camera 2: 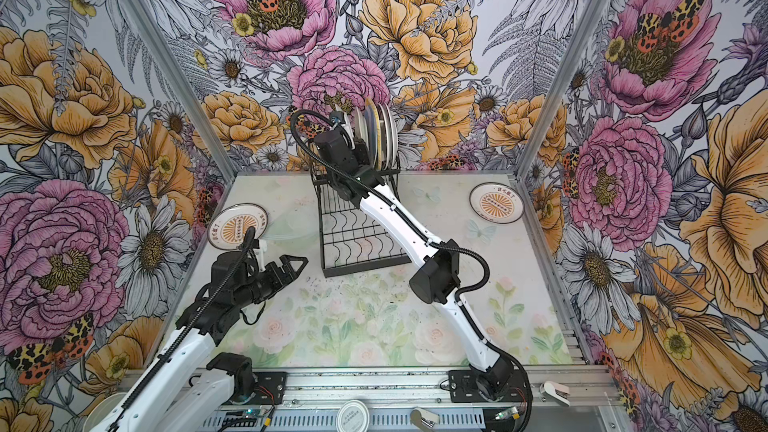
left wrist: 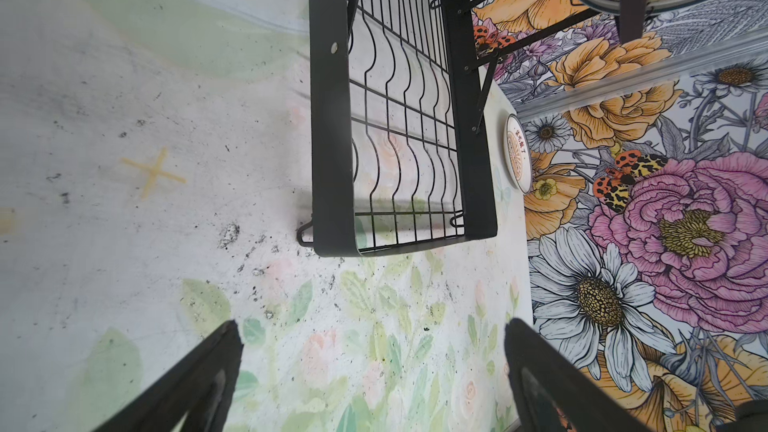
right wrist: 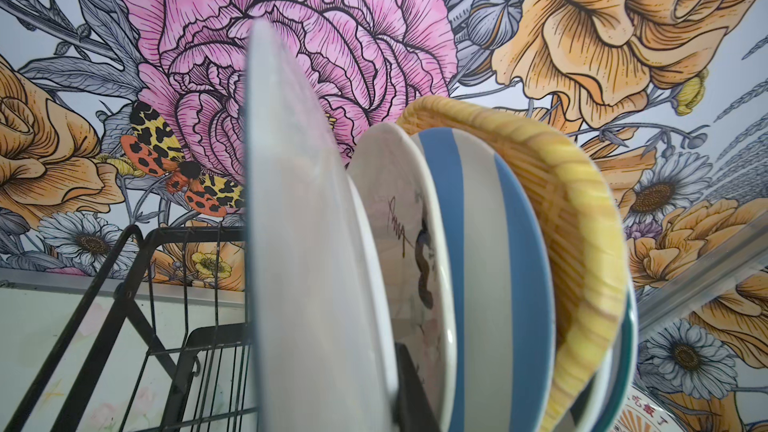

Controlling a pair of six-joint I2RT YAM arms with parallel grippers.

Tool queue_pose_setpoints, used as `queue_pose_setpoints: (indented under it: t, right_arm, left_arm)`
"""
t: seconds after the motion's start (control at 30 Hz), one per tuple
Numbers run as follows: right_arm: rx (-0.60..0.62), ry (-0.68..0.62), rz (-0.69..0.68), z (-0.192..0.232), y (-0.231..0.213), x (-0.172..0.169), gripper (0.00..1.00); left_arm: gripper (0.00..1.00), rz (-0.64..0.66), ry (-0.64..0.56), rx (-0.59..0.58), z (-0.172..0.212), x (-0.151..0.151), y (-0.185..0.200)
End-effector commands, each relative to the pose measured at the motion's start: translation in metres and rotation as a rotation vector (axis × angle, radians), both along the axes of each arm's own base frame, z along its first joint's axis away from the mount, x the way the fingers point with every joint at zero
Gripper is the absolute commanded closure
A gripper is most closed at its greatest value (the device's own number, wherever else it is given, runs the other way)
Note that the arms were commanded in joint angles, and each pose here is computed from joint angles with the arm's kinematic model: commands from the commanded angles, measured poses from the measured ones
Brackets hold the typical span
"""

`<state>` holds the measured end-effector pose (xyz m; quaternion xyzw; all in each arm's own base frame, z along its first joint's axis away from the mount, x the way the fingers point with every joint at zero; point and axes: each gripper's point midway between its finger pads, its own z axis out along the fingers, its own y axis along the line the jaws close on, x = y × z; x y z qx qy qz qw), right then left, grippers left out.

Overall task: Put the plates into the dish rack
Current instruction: 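Carry the upright red-lettered plate into a rack slot with the right gripper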

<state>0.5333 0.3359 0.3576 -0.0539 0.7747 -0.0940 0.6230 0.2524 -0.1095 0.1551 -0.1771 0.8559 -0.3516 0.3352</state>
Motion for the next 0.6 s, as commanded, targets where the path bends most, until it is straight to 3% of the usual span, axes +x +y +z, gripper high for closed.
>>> queue_pose_setpoints:
  t: [0.0, 0.57]
  right_arm:
    - [0.049, -0.086, -0.044, 0.023, -0.003, 0.002, 1.0]
    - [0.036, -0.074, -0.077, -0.007, -0.004, 0.021, 1.0]
  left_arm:
    - [0.01, 0.01, -0.002, 0.015, -0.003, -0.001, 0.005]
    - [0.01, 0.021, 0.003, 0.017, -0.004, -0.005, 0.008]
